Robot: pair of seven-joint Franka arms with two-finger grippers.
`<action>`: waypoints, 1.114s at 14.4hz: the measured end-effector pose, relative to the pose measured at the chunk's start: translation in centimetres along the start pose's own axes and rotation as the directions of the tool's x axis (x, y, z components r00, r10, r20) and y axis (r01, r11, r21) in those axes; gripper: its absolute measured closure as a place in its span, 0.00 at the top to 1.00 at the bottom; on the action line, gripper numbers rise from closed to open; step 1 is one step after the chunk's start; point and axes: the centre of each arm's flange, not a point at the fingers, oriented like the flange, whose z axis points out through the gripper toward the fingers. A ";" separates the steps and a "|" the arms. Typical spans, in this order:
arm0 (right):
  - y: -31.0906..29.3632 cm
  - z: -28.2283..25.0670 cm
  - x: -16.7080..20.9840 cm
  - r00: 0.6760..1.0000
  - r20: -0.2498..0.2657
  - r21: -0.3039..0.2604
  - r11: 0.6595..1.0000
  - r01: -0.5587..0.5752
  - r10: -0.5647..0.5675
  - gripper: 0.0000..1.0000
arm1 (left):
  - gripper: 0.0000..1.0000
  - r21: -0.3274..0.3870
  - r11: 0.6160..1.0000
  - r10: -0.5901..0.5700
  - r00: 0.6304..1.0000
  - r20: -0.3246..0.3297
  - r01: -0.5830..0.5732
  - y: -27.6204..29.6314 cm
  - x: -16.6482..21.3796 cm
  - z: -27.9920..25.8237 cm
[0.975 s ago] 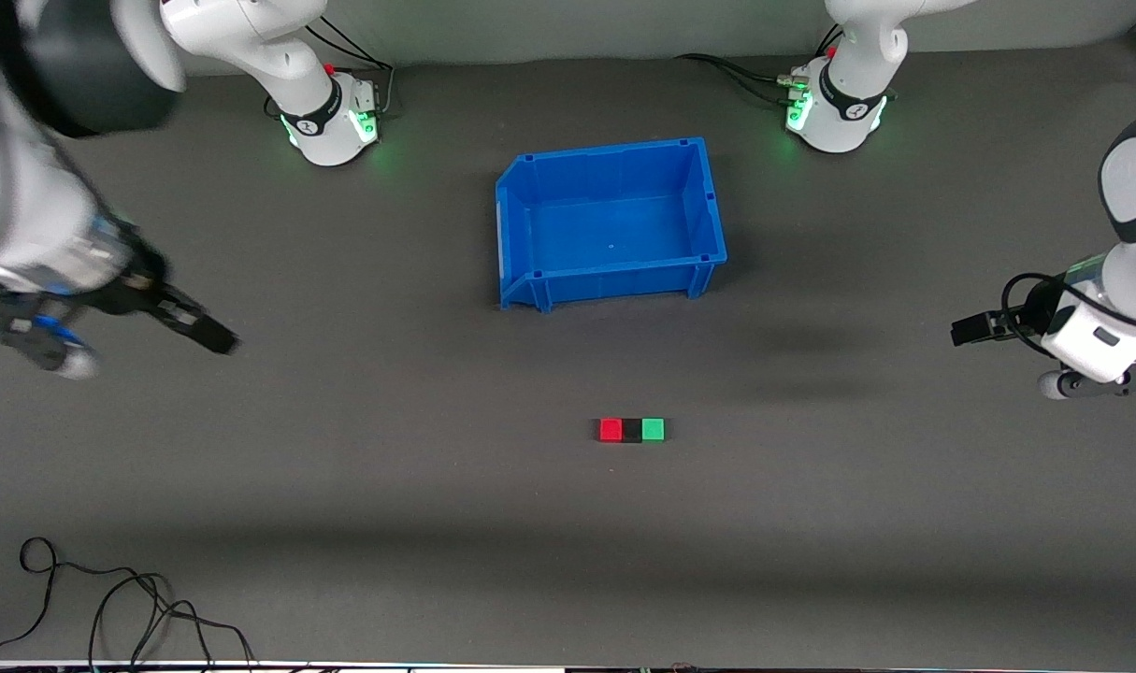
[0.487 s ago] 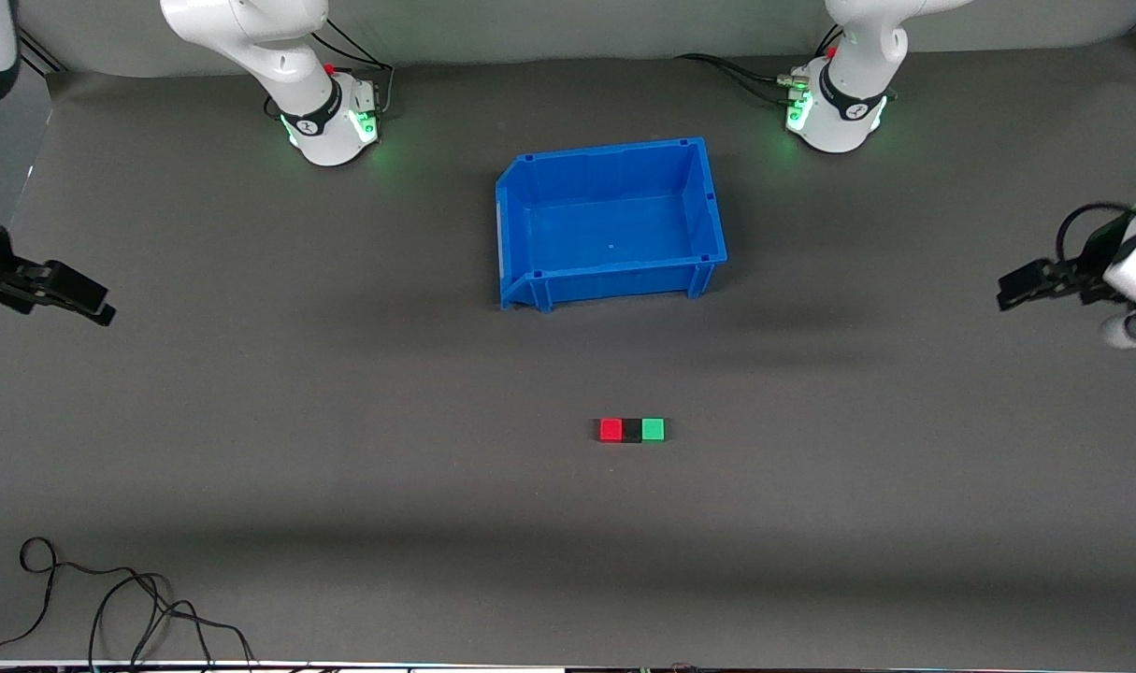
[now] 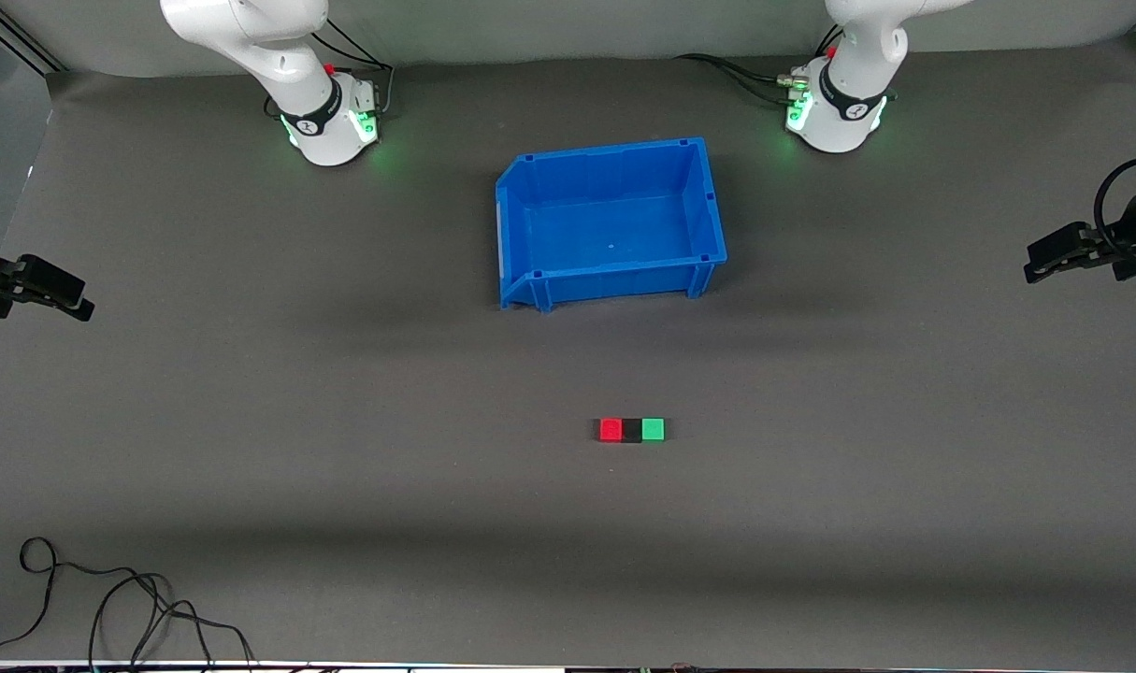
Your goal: Attach green and red cubes to black cube
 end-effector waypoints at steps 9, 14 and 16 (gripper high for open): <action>-1.0 0.5 -0.4 0.999 0.043 0.088 0.996 -0.005 0.001 1.00 | 1.00 -0.004 1.000 0.016 1.000 0.007 -0.016 0.2 0.2 0.3; -1.1 1.2 -0.2 0.999 0.042 0.088 0.996 -0.005 0.001 1.00 | 1.00 -0.006 1.000 0.020 1.000 0.009 -0.020 0.4 0.4 0.5; -1.0 1.4 -0.1 0.999 0.041 0.083 0.997 -0.004 0.001 1.00 | 1.00 -0.008 1.000 0.020 1.000 0.010 -0.020 0.4 0.6 0.6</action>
